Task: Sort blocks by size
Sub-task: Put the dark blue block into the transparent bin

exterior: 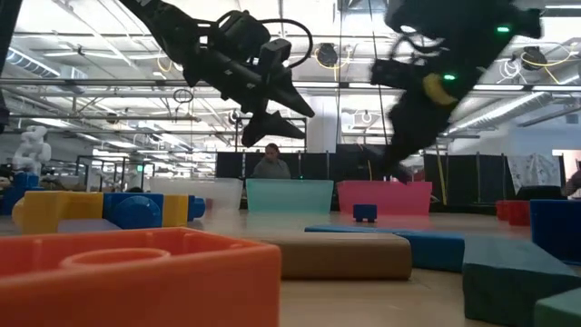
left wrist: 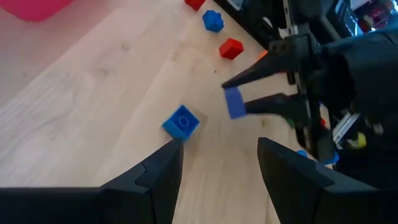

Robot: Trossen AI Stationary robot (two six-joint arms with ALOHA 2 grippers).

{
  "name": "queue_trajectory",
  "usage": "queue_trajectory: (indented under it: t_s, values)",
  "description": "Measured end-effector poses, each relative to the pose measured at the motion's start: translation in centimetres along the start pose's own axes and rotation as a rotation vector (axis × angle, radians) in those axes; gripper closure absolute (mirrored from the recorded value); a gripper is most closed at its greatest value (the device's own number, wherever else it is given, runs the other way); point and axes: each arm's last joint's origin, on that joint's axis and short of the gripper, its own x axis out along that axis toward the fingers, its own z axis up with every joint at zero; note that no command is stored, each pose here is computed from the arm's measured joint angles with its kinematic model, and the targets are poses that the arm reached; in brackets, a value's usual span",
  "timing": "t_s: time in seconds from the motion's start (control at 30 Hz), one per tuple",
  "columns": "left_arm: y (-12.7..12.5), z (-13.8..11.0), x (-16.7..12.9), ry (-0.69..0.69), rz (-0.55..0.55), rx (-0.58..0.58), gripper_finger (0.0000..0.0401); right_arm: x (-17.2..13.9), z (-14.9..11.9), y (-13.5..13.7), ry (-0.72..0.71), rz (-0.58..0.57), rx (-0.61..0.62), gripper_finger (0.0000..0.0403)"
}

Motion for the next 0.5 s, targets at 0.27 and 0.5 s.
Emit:
queue_trajectory:
  t_s: [0.27,0.5]
  values:
    - [-0.5,0.0,0.2,-0.010,-0.016,-0.008,0.0194,2.9,4.4,1.3,-0.021,-0.104,-0.116,0.0312]
    - [-0.3,-0.3,0.2,0.013,0.000,-0.023,0.0194,3.2,6.4,1.2,-0.057,-0.172,-0.132,0.0312]
